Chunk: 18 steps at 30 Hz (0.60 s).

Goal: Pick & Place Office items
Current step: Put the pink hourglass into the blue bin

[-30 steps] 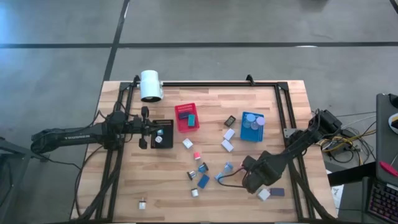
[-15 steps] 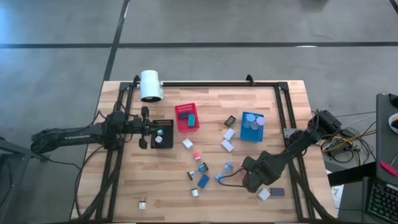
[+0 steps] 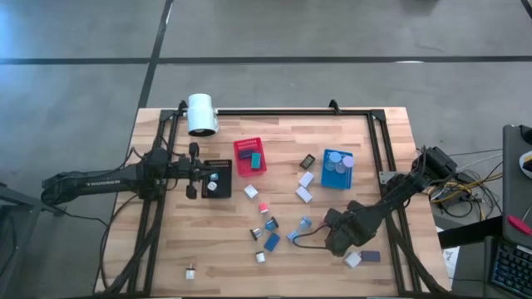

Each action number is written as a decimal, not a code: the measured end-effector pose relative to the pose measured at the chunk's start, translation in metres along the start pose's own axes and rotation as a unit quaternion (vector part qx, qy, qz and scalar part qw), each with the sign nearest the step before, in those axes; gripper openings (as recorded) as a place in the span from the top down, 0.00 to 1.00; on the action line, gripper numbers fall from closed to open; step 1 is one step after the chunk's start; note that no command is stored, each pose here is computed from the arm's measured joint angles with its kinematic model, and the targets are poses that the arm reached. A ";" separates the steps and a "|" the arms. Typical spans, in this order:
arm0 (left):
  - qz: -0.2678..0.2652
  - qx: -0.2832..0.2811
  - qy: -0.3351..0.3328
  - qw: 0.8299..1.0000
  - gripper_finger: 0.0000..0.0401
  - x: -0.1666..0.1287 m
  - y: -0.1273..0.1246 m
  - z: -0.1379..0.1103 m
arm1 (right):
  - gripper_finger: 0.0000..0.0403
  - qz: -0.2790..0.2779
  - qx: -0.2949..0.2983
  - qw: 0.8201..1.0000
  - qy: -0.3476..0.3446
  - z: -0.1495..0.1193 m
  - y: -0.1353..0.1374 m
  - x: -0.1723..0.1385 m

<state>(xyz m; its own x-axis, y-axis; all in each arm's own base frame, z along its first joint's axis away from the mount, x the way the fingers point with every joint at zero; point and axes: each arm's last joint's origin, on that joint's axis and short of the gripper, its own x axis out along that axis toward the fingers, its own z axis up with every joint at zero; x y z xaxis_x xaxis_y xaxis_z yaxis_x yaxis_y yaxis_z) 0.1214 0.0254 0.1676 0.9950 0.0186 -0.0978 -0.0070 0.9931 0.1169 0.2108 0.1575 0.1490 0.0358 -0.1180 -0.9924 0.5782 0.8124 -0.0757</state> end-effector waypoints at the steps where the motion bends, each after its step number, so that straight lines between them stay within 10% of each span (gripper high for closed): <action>1: 0.000 0.000 0.000 1.000 0.96 0.000 0.000 0.000 | 0.61 0.000 -0.002 1.000 -0.003 0.000 0.000 0.000; 18: 0.000 0.009 0.002 1.000 0.96 0.000 0.000 0.000 | 0.61 0.028 -0.055 0.987 -0.146 0.023 -0.002 -0.083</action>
<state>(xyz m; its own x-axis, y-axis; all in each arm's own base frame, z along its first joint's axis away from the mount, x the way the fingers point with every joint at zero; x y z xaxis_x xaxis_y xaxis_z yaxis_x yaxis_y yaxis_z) 0.1217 0.0255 0.1671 0.9946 0.0187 -0.1022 -0.0049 0.9910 0.1337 0.2255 0.1528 0.2333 0.3067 -0.2179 -0.9265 0.4775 0.8773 -0.0483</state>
